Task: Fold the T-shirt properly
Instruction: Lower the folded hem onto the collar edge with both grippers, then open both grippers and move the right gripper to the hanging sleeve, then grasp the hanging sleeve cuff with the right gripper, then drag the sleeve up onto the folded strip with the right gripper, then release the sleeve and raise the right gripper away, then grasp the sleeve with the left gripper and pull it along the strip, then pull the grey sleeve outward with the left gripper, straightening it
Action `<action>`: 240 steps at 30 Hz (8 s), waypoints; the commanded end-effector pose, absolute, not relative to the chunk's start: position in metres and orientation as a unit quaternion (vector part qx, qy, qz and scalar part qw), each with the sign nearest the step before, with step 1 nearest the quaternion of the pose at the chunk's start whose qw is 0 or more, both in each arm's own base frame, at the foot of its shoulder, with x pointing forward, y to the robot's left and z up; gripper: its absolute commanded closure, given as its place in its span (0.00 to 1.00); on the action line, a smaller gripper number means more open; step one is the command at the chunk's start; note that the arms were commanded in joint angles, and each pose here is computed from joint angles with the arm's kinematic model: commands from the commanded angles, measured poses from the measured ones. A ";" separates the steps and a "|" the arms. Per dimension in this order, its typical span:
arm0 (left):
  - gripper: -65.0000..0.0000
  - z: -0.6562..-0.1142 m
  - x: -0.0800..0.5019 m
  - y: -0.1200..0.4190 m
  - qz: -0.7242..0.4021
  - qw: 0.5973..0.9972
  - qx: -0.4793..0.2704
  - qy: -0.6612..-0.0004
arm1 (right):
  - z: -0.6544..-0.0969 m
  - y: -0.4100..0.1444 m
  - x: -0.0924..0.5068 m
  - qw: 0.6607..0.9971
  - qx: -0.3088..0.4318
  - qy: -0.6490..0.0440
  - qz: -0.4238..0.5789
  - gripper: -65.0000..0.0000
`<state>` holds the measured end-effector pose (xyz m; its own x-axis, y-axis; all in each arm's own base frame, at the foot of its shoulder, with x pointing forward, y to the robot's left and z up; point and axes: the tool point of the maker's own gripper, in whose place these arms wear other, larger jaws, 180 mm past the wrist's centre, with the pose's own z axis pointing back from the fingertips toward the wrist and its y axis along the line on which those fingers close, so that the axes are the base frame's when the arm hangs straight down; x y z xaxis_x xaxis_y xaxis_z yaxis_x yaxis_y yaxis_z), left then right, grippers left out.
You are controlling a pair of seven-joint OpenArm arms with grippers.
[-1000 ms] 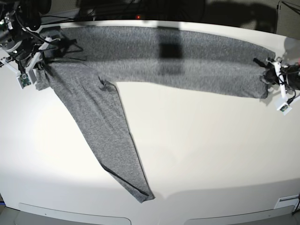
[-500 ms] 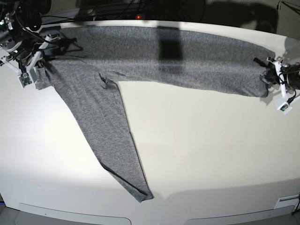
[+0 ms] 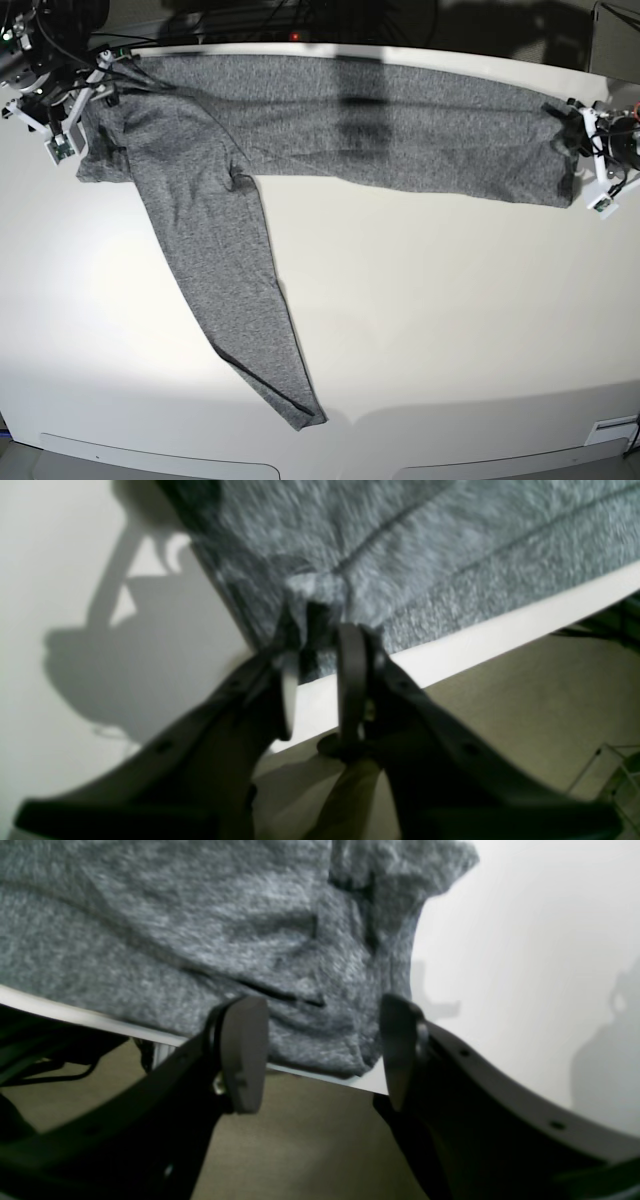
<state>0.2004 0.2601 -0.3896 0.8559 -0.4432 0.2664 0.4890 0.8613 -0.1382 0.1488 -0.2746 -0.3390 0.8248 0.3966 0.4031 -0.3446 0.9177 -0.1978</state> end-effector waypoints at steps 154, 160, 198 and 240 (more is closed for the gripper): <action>0.68 -0.320 0.408 -0.058 -0.213 0.819 -0.195 -0.497 | -0.252 -0.298 0.354 0.867 0.059 -0.494 0.023 0.60; 0.66 -0.345 0.440 -0.071 -0.203 0.854 -0.196 -0.436 | -0.239 -0.316 0.347 0.859 0.063 -0.509 0.007 0.60; 0.66 -0.450 0.436 0.137 -0.187 0.951 0.058 -0.239 | -0.224 -0.323 0.344 0.853 0.068 -0.516 0.022 0.60; 0.67 -0.377 0.455 0.150 -0.652 0.698 0.088 -0.284 | -0.222 -0.308 0.342 0.850 0.110 -0.515 0.030 0.60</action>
<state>0.4375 0.1442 -0.3976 -0.0043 -0.9596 0.2813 0.8870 0.1262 0.4441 0.3362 -0.3061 -0.2425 0.5225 -0.0850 0.8484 -0.1413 0.9726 0.1845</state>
